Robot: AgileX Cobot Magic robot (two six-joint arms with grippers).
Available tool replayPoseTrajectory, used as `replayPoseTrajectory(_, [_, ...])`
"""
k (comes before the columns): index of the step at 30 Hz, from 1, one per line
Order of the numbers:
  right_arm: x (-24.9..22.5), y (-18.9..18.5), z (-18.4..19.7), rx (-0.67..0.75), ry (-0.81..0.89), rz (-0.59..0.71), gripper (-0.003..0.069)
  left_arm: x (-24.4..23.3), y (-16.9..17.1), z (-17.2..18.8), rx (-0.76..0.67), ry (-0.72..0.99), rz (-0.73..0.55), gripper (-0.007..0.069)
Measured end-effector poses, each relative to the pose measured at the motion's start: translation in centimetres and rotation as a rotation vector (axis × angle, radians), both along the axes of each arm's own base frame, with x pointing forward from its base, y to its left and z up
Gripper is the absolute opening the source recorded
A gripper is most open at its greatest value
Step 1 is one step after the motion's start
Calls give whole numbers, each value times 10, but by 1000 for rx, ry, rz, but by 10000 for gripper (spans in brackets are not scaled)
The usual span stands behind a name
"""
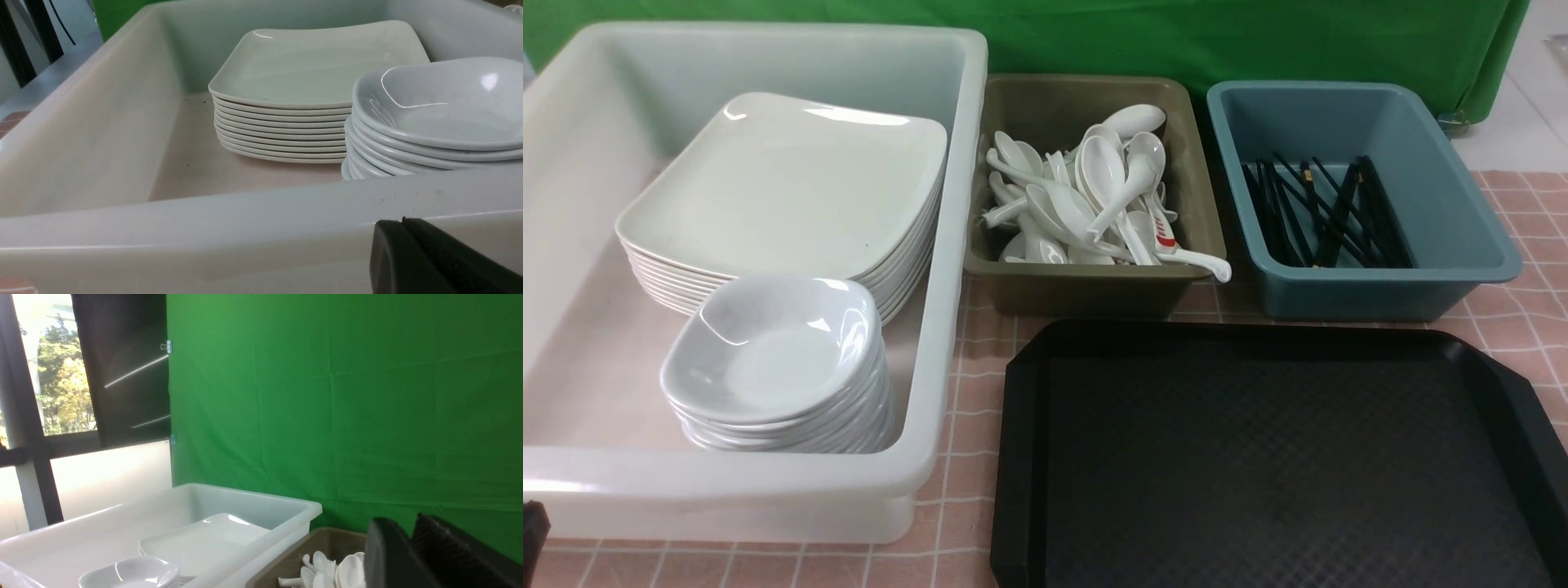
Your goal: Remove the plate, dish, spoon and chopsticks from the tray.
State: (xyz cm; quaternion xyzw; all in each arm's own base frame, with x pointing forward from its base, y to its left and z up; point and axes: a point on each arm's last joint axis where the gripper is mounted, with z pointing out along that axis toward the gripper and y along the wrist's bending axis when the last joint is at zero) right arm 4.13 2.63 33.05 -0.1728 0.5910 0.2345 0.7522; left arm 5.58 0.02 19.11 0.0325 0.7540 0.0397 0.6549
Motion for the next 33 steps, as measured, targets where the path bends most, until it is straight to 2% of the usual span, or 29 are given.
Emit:
replayPoseTrajectory(23, [0,1,-2,16,37,15,218,0,0,0,21,1,2,1])
replayPoseTrajectory(33, [1,5,-14,-63,72,32,237,0,0,0,21,1,2,1])
